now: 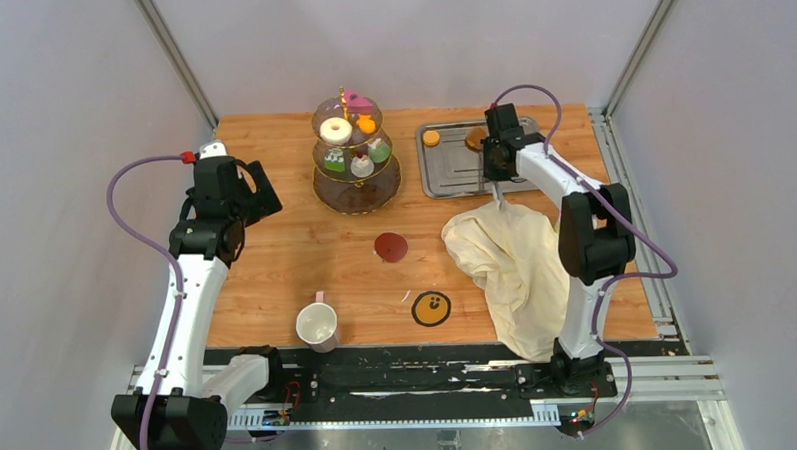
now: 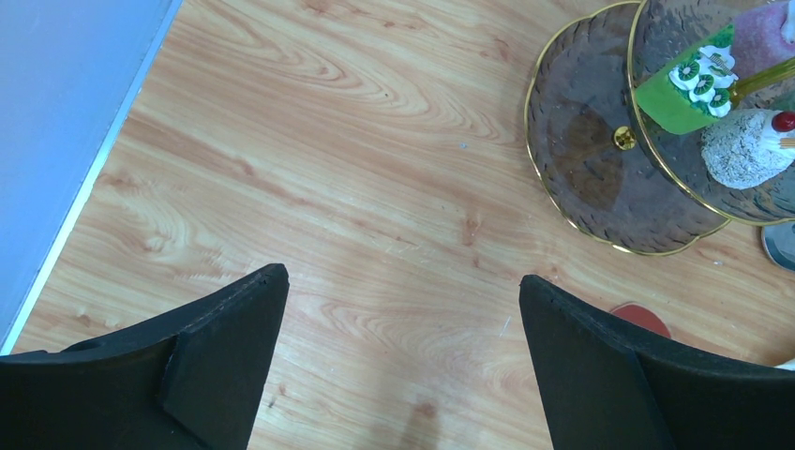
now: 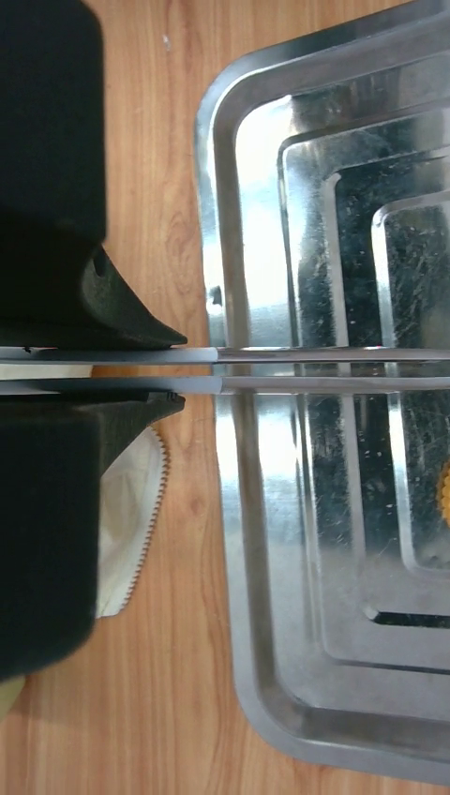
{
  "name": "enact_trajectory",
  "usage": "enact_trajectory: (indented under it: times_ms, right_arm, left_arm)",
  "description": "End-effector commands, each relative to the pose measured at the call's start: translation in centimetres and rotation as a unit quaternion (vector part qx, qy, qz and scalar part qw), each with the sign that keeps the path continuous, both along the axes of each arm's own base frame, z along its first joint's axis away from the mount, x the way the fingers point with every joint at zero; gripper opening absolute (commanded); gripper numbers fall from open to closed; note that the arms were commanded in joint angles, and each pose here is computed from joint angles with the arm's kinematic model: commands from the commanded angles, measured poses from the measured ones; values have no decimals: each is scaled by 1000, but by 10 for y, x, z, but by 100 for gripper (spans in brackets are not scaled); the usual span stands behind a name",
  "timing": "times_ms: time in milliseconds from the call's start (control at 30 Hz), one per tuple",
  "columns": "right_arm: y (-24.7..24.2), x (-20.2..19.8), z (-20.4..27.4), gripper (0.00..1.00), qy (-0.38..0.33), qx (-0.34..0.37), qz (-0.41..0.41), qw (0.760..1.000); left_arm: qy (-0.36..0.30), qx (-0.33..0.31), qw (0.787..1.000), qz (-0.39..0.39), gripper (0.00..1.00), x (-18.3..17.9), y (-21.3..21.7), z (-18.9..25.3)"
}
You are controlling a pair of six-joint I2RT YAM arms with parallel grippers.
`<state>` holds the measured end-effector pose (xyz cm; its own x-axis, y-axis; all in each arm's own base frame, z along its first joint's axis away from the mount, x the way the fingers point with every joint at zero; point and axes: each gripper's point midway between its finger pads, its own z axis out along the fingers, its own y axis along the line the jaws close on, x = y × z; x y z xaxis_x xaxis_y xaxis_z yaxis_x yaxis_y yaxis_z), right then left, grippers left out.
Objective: Serve the afternoon tea
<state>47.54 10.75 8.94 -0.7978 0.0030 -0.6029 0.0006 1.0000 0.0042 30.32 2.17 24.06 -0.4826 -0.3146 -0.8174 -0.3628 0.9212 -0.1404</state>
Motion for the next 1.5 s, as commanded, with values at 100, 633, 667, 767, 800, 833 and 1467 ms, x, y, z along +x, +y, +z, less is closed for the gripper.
enact_trajectory:
  times_ms: [100, 633, 667, 767, 800, 833, 1467]
  right_arm:
    - [3, -29, 47, 1, -40, 15, 31, 999]
    - [92, -144, 71, 1, -35, 91, 252, 963]
    - [101, -148, 73, 0, -34, 96, 266, 959]
    - [127, -157, 76, 1, -31, 106, 301, 947]
    - [135, -159, 78, 1, -31, 111, 312, 943]
    - [145, -161, 77, 1, -27, 114, 323, 939]
    - [249, -141, 72, 0, -4, 174, 357, 918]
  left_arm:
    - [-13, 3, 1000, 3, 98, -1, 3, 6]
    - [-21, -2, 1000, 3, 98, -3, 1, 12]
    - [-21, -3, 1000, 3, 98, -3, 1, 12]
    - [-22, -4, 1000, 2, 98, -2, 0, 12]
    - [-23, -5, 1000, 1, 98, -2, 0, 13]
    - [-23, -5, 1000, 1, 98, -2, 0, 13]
    - [-20, 7, 1000, 6, 98, -8, 4, 14]
